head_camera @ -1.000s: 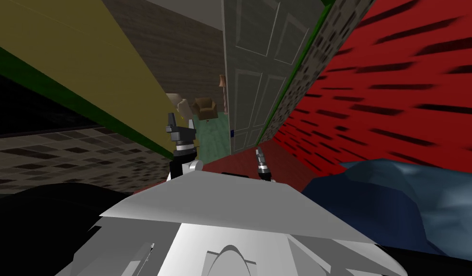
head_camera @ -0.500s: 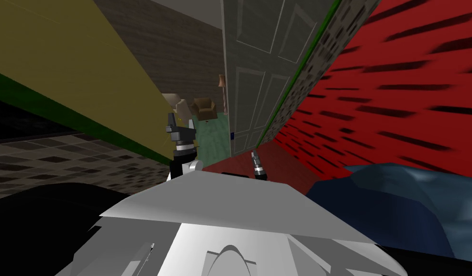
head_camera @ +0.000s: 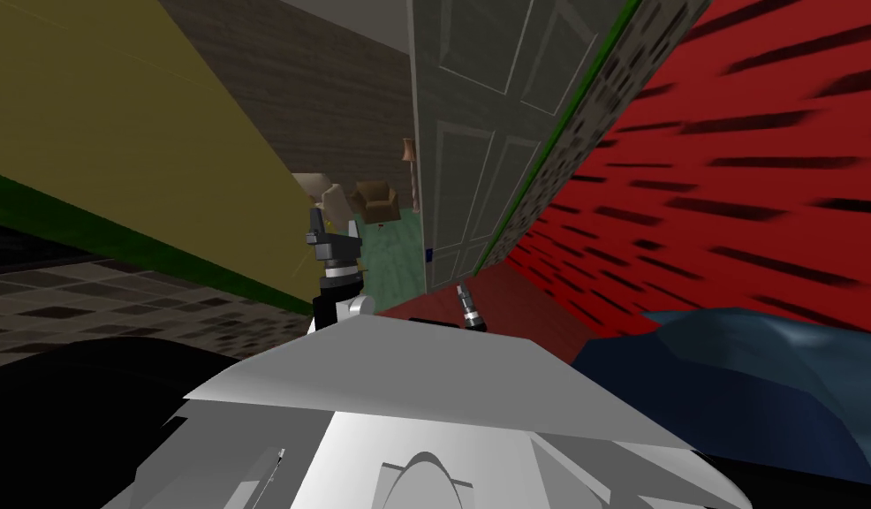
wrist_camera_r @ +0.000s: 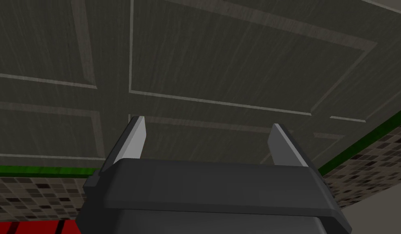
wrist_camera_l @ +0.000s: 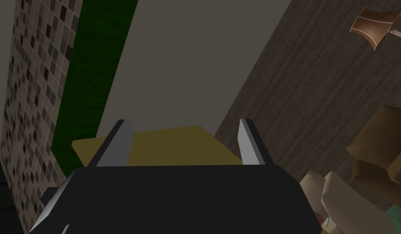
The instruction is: Push the door open
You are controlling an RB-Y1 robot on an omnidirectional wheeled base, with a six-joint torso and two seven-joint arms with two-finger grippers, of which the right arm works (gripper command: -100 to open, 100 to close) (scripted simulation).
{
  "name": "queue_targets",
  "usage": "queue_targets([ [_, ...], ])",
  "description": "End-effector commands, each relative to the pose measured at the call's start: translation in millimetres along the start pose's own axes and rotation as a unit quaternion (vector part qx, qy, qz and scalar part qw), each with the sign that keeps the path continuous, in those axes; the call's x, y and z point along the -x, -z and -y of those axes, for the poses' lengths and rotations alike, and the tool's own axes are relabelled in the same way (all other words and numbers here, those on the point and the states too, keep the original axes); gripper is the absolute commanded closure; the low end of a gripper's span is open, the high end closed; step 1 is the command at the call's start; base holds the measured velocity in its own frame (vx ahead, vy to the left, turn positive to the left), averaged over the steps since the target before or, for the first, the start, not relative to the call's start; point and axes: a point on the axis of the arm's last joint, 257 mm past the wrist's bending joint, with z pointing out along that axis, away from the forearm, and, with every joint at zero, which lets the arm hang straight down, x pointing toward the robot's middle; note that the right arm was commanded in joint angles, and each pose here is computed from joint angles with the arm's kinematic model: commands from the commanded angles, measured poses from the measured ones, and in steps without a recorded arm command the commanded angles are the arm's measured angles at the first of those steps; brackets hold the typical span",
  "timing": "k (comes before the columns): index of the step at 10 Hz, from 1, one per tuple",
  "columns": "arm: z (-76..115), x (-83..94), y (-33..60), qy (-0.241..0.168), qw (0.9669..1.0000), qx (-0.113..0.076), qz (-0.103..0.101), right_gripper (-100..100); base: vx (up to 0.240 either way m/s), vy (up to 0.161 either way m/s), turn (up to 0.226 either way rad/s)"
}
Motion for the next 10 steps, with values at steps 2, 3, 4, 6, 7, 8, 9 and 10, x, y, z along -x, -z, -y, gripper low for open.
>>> queue_targets([
  [2, 14.4, -22.4, 6.7, -0.017, 0.9995, -0.013, -0.023, -100, 0.136, 0.043, -0.013],
  [3, 18.2, -28.1, 8.4, -0.021, 0.9992, -0.017, -0.029, -100, 0.117, 0.014, -0.009],
  [4, 21.9, -33.9, 10.3, -0.026, 0.9989, -0.02, -0.035, -100, 0.109, 0.009, -0.006],
  [6, 32.6, -51.4, 16.3, -0.039, 0.9974, -0.031, -0.052, -100, 0.13, 0.017, -0.013],
  [7, 35.6, -56.5, 18.1, -0.043, 0.9969, -0.034, -0.057, -100, 0.143, 0.03, -0.005],
  [8, 41.2, -66.7, 21.8, -0.05, 0.9957, -0.04, -0.067, -100, 0.143, 0.053, -0.012],
  [9, 44.0, -71.8, 23.8, -0.054, 0.995, -0.043, -0.072, -100, 0.13, 0.034, -0.012],
  [10, 46.7, -76.9, 25.9, -0.058, 0.9943, -0.046, -0.077, -100, 0.104, 0.015, -0.004],
])
